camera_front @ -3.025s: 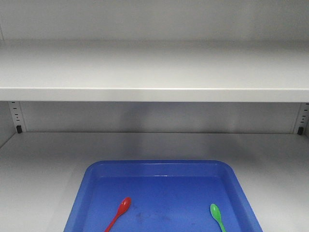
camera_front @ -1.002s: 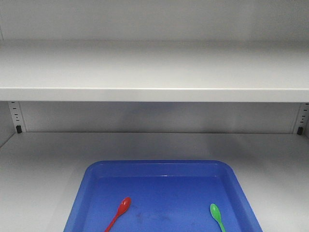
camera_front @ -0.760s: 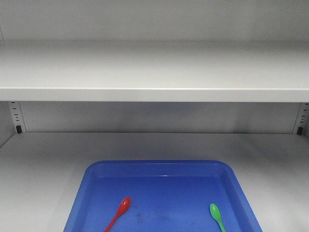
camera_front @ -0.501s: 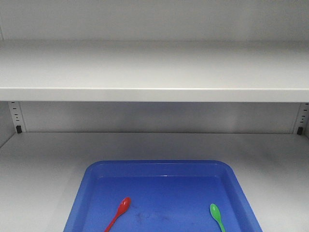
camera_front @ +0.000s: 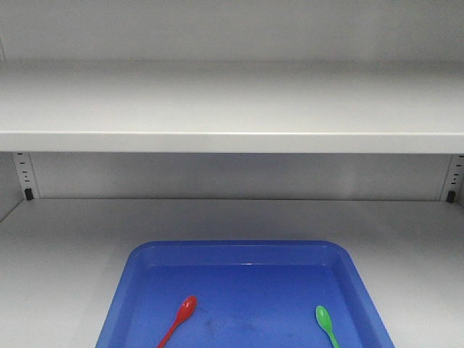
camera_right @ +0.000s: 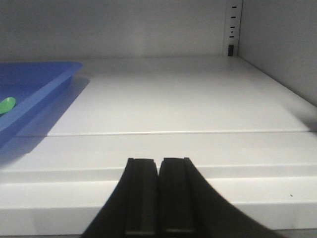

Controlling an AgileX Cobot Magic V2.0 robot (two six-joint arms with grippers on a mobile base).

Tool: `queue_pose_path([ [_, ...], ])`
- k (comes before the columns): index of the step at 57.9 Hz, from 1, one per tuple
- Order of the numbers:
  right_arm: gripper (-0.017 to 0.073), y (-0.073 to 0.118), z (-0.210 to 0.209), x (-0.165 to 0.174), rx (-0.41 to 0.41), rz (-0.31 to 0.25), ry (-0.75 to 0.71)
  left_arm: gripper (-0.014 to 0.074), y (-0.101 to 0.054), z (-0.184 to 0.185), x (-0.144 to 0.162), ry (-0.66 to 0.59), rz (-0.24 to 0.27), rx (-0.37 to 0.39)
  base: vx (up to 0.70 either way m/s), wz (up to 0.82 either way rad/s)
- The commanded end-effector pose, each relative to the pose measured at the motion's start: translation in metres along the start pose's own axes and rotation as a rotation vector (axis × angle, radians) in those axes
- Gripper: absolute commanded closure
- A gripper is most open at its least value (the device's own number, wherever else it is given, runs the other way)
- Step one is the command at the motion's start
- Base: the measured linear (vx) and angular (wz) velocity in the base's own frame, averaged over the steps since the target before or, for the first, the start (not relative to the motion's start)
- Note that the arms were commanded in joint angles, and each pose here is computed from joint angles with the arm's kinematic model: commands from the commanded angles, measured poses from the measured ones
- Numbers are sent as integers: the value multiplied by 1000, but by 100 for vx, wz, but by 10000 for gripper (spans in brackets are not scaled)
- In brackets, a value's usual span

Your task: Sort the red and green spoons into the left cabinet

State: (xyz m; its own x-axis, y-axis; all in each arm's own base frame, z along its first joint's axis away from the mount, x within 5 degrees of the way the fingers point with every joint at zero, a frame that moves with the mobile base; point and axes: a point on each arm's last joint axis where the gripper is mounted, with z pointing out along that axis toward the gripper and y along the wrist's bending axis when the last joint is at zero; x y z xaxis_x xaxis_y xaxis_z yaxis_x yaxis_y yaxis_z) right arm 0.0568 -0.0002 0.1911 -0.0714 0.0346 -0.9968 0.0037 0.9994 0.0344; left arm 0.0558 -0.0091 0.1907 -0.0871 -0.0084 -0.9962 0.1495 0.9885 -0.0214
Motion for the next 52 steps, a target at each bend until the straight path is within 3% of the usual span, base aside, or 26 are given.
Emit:
queue_pose_path([
  [1,564,0,-1,-2,-1,-10,-62,594,0,-2,-10,-109,-14,-2,0,0],
  [52,564,0,-1,0,1,-12,-33,594,0,-2,-10,-109,-14,-2,0,0],
])
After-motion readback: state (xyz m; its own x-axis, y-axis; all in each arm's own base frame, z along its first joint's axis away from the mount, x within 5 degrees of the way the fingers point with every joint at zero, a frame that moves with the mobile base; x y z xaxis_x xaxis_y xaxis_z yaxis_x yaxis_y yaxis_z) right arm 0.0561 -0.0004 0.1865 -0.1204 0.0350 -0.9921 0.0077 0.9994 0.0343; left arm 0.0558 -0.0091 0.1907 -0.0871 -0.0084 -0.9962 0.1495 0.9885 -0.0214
